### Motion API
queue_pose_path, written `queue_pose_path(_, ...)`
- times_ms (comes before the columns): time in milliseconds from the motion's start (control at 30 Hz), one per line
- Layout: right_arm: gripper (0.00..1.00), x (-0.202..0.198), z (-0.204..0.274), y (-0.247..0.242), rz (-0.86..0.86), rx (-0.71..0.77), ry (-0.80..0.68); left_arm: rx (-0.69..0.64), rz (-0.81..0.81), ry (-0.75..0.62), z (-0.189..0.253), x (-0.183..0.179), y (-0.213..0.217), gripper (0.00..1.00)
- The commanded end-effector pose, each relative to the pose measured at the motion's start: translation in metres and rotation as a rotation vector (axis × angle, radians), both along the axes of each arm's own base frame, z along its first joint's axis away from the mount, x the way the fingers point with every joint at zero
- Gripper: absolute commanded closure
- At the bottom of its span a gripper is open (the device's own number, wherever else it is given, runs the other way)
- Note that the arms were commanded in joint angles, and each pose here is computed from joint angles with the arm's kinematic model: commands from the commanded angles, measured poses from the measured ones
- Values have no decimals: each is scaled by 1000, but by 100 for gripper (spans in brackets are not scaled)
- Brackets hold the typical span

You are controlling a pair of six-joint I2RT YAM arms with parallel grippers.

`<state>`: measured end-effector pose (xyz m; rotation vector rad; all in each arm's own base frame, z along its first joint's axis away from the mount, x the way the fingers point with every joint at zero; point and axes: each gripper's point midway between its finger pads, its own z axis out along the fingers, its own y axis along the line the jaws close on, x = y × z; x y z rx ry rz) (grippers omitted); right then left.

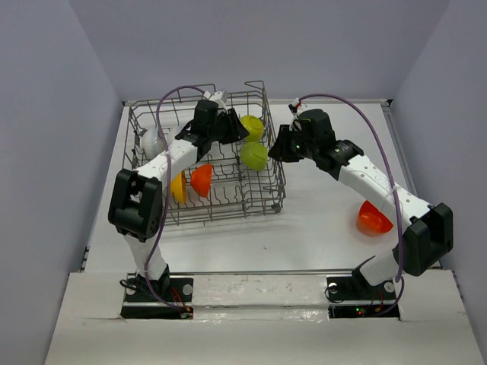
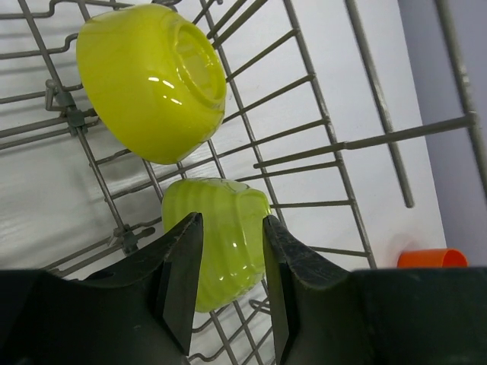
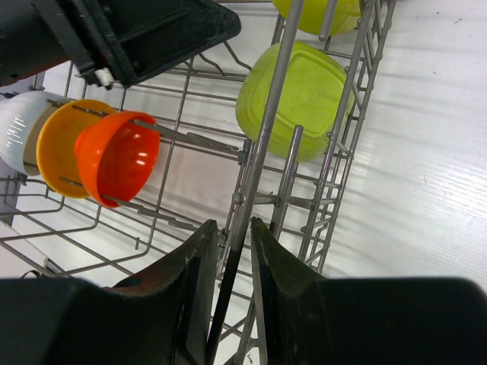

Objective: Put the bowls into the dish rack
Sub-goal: Place the upside down bowl on the dish rack, then move the bowl to the dish rack.

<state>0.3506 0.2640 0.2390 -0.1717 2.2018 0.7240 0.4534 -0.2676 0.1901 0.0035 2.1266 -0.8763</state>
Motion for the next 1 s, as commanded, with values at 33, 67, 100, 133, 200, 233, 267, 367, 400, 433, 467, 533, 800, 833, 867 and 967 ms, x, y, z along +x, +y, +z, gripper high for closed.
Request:
queue_pose_path(33, 70, 2, 11, 4, 19, -10, -38, 13, 9, -2, -5, 10, -10, 54)
queue_pose_path(67, 71, 3, 12, 4, 19, -11, -41, 13, 5, 0, -6, 10, -14, 54)
queue_pose_path(100, 70, 3, 11, 4, 19, -13, -38, 13, 6, 3, -7, 11, -16, 55)
queue_pose_path(133, 70, 3, 11, 3, 20, -14, -38, 13, 8, 3, -9, 14, -19, 55)
queue_pose_path(200, 71, 3, 11, 3, 20, -17, -40, 16, 3, 5, -12, 16, -25, 55)
queue_pose_path(233, 70, 3, 11, 3, 20, -18, -38, 17, 1, 5, -13, 16, -27, 55)
queue_pose_path(267, 71, 3, 11, 3, 19, -19, -39, 17, 6, 0, -11, 18, -28, 55)
queue_pose_path(367, 70, 3, 12, 2, 18, -21, -43, 19, 1, 10, -16, 18, -33, 55)
queue_pose_path(400, 70, 3, 11, 2, 17, -24, -41, 23, 1, 13, -18, 18, -34, 55)
queue_pose_path(433, 70, 4, 12, 2, 16, -24, -43, 25, -3, 14, -19, 17, -36, 55)
queue_pose_path(467, 70, 4, 11, 2, 17, -24, -41, 33, 4, 16, -22, 17, -35, 55)
queue_pose_path(533, 70, 4, 10, 2, 19, -27, -42, 39, 2, 18, -24, 17, -36, 55)
queue_pose_path(800, 70, 5, 8, 4, 24, -30, -38, 63, -23, 37, -37, 10, -43, 55)
queue_pose_path(833, 70, 5, 9, 4, 24, -29, -39, 66, -26, 37, -37, 9, -44, 55)
queue_pose_path(867, 70, 5, 9, 4, 24, -29, -40, 75, -27, 40, -40, 7, -46, 55)
queue_pose_path(967, 70, 5, 9, 4, 26, -29, -40, 89, -36, 44, -45, -1, -51, 55)
